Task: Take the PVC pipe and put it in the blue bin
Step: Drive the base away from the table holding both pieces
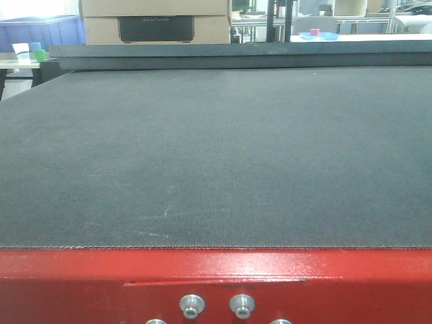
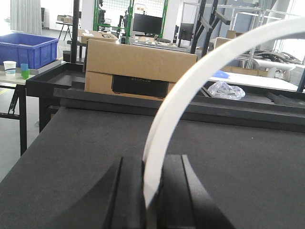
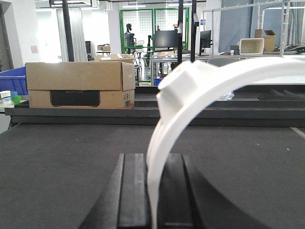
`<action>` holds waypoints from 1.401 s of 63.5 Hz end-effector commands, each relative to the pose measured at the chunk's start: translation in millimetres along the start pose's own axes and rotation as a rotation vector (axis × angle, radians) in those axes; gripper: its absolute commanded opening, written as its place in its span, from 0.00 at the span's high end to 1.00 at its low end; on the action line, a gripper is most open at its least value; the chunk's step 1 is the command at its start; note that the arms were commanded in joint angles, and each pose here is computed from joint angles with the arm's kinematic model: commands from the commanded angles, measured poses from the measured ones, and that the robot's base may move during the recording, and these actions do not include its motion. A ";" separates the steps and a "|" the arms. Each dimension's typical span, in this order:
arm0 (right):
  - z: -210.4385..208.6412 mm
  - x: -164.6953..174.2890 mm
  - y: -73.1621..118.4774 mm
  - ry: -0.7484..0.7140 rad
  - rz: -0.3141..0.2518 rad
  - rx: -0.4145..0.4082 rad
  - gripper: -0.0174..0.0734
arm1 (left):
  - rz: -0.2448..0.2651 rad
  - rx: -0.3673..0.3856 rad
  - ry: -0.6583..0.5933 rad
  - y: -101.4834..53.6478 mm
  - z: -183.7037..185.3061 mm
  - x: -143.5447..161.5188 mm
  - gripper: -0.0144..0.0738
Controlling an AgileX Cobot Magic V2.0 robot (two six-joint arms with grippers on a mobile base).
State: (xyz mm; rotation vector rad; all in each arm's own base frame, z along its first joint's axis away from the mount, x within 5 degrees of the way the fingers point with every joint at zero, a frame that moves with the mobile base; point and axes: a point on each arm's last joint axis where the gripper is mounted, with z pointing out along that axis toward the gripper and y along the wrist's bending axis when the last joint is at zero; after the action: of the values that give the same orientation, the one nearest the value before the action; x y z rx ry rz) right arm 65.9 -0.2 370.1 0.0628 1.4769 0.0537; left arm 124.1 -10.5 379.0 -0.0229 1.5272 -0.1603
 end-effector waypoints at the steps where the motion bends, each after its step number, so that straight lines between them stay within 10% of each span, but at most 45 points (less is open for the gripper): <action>1: -0.9 -2.8 0.1 -0.030 -0.012 -0.002 0.99 | 0.000 -0.001 -0.031 0.1 -1.9 -3.9 0.96; 89: -0.9 -2.8 0.1 -0.030 -0.012 -0.002 0.99 | 0.000 -0.001 -0.031 0.1 -1.9 -3.9 0.96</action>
State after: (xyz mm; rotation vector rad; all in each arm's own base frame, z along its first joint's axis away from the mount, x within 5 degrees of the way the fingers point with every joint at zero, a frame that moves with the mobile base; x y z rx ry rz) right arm 65.9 -0.2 370.1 0.0628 1.4769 0.0537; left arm 124.1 -10.5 379.0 -0.0229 1.5272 -0.1603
